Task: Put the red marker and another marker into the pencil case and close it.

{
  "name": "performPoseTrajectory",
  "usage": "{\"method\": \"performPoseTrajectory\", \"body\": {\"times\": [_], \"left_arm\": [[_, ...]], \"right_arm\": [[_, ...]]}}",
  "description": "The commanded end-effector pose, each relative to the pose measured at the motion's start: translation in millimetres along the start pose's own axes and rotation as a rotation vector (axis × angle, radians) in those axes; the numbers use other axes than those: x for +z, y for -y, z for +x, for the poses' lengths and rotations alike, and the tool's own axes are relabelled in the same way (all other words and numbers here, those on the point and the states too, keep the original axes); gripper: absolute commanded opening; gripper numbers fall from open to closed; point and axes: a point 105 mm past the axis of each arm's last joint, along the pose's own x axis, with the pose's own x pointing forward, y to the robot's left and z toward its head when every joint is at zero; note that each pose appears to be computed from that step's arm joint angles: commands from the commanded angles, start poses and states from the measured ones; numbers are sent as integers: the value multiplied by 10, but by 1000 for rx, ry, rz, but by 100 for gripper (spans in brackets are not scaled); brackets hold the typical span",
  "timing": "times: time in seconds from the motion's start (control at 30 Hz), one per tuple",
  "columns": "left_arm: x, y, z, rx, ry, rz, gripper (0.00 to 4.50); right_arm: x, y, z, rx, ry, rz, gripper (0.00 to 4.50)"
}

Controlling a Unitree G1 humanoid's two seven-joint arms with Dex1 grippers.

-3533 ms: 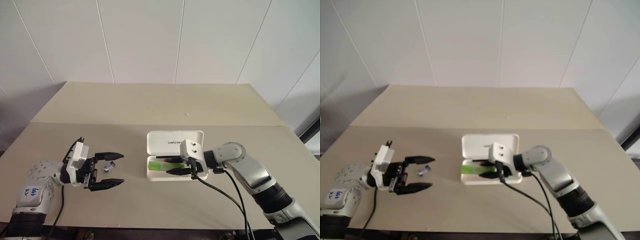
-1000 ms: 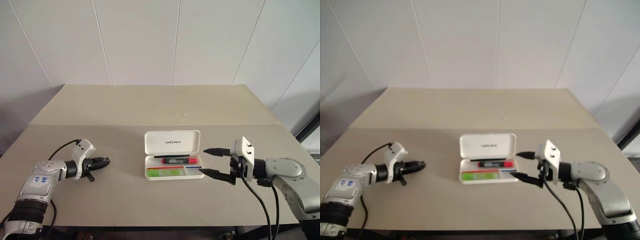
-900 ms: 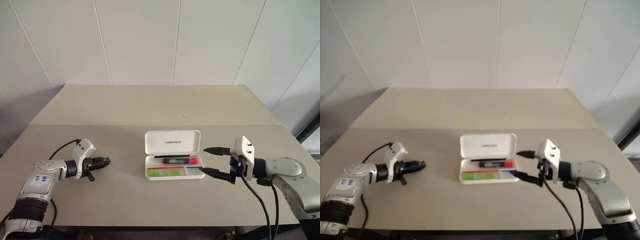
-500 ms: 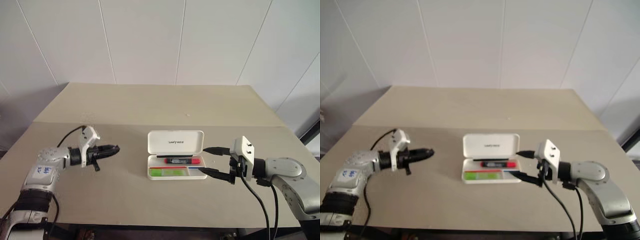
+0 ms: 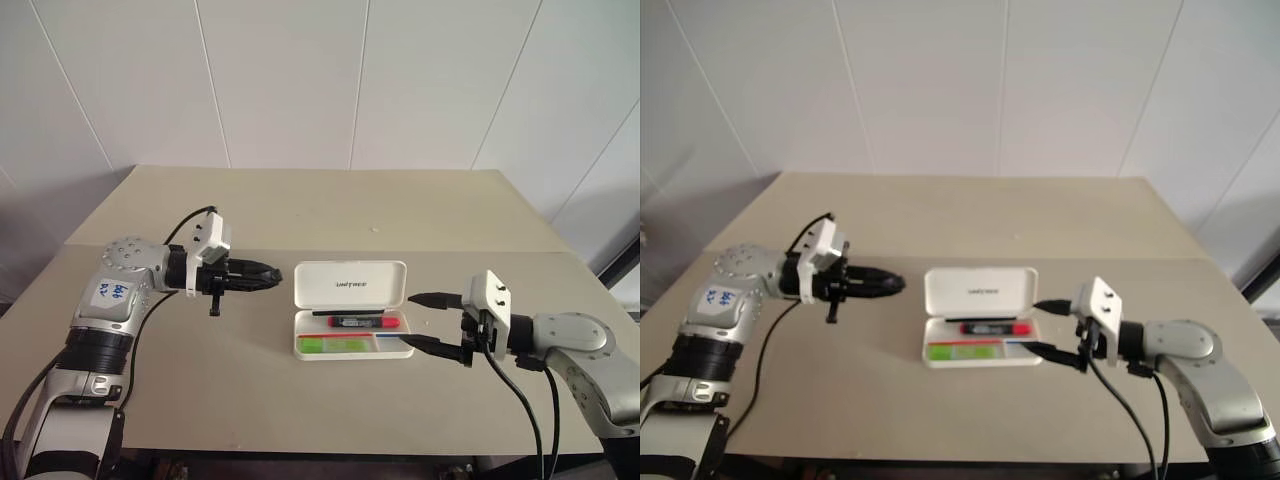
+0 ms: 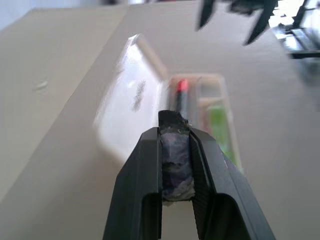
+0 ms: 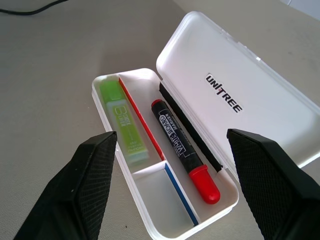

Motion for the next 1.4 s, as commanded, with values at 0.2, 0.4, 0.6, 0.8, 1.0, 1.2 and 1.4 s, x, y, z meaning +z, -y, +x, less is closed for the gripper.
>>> {"method": "performPoseTrajectory", "body": {"times": [0.2,0.4,0.6,0.8,1.0,1.2,1.4], "left_arm": [[238,96,461,-181,73,56,39],[149,38,832,-207,-11,74,39],[-4,-39,1173,-196,-99,84,39],[45,40,1566,-236,-117,70,39],[-23,102,1795,-237,-171,34,39],[-169,136,1958,-184,-291,-45,39],[-201,224,1975,-187,-313,-82,39]], "right_arm": [[128,9,-176,-33,29,-40,450],[93,-80,-410,-14,35,-10,450],[-22,-47,-767,-41,17,7,450],[-160,-73,-1057,-64,-54,25,450],[-153,-88,-1015,-94,-46,33,450],[-141,-127,-999,-116,-45,39,450],[-131,-145,-999,-127,-47,46,450]]}}
